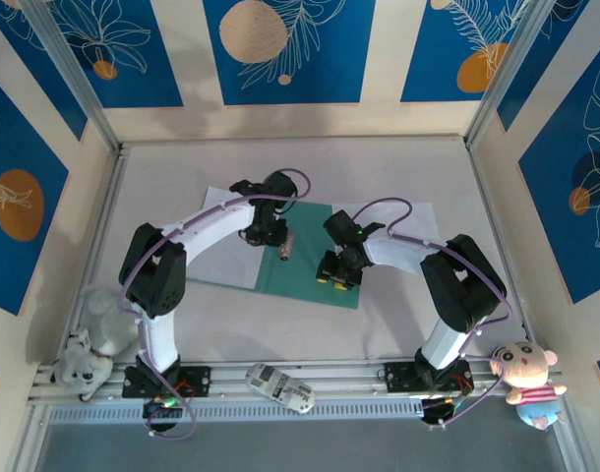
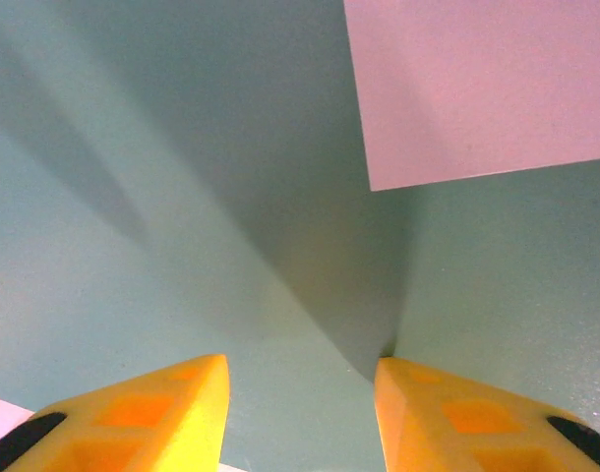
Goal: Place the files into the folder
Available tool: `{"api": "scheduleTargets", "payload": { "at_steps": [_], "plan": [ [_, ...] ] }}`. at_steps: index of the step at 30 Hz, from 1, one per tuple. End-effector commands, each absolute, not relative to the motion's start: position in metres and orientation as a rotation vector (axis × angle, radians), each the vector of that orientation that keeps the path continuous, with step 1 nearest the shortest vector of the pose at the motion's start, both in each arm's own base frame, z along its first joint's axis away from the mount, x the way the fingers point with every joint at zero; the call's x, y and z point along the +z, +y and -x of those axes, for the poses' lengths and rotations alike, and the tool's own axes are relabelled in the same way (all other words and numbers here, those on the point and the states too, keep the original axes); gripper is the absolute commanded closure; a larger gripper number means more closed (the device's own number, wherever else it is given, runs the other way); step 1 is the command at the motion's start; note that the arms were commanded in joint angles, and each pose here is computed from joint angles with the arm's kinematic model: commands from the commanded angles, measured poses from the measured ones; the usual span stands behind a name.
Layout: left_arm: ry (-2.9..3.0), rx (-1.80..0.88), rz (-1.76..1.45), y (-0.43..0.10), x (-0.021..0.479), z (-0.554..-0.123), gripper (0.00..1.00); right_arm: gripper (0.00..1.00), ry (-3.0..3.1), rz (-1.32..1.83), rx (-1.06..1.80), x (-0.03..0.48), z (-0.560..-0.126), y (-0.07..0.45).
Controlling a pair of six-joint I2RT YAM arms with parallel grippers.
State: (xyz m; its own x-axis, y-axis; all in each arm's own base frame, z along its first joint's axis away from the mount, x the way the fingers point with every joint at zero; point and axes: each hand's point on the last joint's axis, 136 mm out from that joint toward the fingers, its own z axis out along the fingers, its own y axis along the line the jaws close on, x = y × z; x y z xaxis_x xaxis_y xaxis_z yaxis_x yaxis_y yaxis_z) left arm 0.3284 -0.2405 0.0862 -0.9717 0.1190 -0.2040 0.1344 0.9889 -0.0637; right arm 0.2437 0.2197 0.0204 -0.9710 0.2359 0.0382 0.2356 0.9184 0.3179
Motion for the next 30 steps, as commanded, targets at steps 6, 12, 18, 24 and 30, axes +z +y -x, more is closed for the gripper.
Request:
{"api": "scheduleTargets", "payload": {
  "at_steps": [6,12,18,24,30],
  "plan": [
    [2.974,-0.133,-0.236,-0.239,0.057,-0.322,0.85,0.55,3.125,-0.352,0.467,0.013,-0.236,0.219],
    [2.893,-0.068,-0.297,-0.246,0.065,-0.362,0.87,0.55,3.126,-0.345,0.464,0.014,-0.236,0.219],
    [2.771,-0.098,-0.369,-0.269,0.081,-0.414,0.88,0.55,3.125,-0.337,0.458,0.014,-0.235,0.219],
    [2.760,-0.151,-0.372,-0.286,0.090,-0.434,0.87,0.55,3.123,-0.331,0.456,0.014,-0.236,0.219],
    [2.746,-0.219,-0.338,-0.282,0.101,-0.441,0.84,0.55,3.123,-0.324,0.450,0.015,-0.236,0.219]
  ]
}}
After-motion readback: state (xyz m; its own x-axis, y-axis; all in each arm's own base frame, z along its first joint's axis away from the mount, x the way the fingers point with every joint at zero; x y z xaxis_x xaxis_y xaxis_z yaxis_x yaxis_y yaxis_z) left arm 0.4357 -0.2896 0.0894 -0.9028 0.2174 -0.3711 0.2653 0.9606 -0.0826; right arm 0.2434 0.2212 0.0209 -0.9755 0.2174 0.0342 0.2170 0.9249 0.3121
